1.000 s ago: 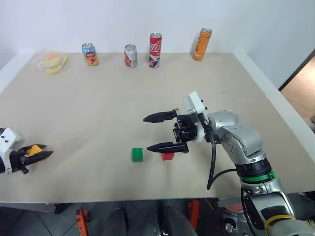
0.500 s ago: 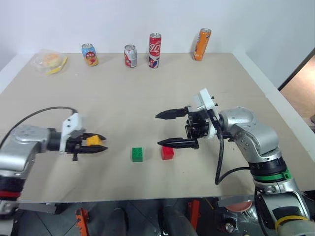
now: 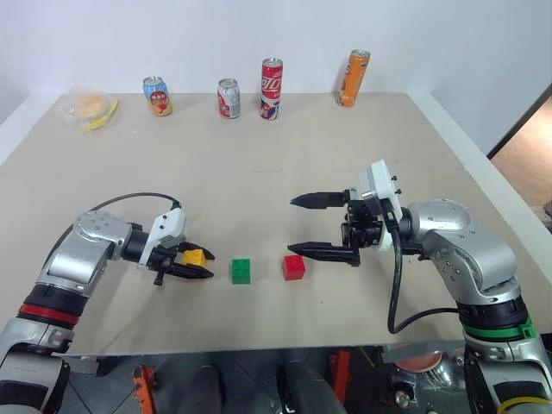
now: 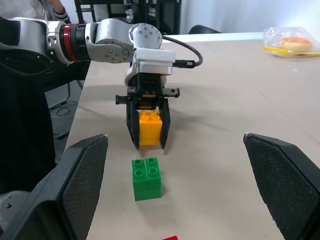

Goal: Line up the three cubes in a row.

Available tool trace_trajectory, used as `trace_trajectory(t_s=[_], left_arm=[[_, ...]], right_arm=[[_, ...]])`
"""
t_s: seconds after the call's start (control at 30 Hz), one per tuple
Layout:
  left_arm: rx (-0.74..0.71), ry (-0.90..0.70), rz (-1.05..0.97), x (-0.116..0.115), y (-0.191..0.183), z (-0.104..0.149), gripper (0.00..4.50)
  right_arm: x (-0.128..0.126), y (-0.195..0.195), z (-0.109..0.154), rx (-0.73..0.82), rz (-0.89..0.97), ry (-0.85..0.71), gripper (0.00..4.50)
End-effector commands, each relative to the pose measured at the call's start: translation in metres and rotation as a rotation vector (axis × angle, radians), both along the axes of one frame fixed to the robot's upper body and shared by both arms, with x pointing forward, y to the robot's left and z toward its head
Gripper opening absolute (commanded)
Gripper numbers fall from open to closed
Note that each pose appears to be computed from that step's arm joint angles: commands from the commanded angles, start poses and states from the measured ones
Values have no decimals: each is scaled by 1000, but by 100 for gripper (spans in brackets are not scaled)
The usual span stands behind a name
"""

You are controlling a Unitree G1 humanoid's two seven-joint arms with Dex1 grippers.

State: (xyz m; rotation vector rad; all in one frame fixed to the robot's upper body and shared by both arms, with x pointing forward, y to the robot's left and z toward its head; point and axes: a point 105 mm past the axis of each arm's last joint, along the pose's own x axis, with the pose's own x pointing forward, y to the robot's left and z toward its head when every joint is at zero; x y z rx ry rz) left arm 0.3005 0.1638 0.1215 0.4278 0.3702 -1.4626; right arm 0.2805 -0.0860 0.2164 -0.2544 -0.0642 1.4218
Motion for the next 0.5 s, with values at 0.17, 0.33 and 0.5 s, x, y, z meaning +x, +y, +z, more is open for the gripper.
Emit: trace_trajectory(t_s=[0.17,0.33,0.5], left_arm=[[8,-25,6,-6,10,1,139],[10,-53,10,-6,12,-1,139],[7,-99,4,-1,15,0,139]], right_arm=[[-5,-2,15,19,-3,-57,450],[-3,-1,15,23,5,-57,450],[-3,0,16,25,11,-57,450]])
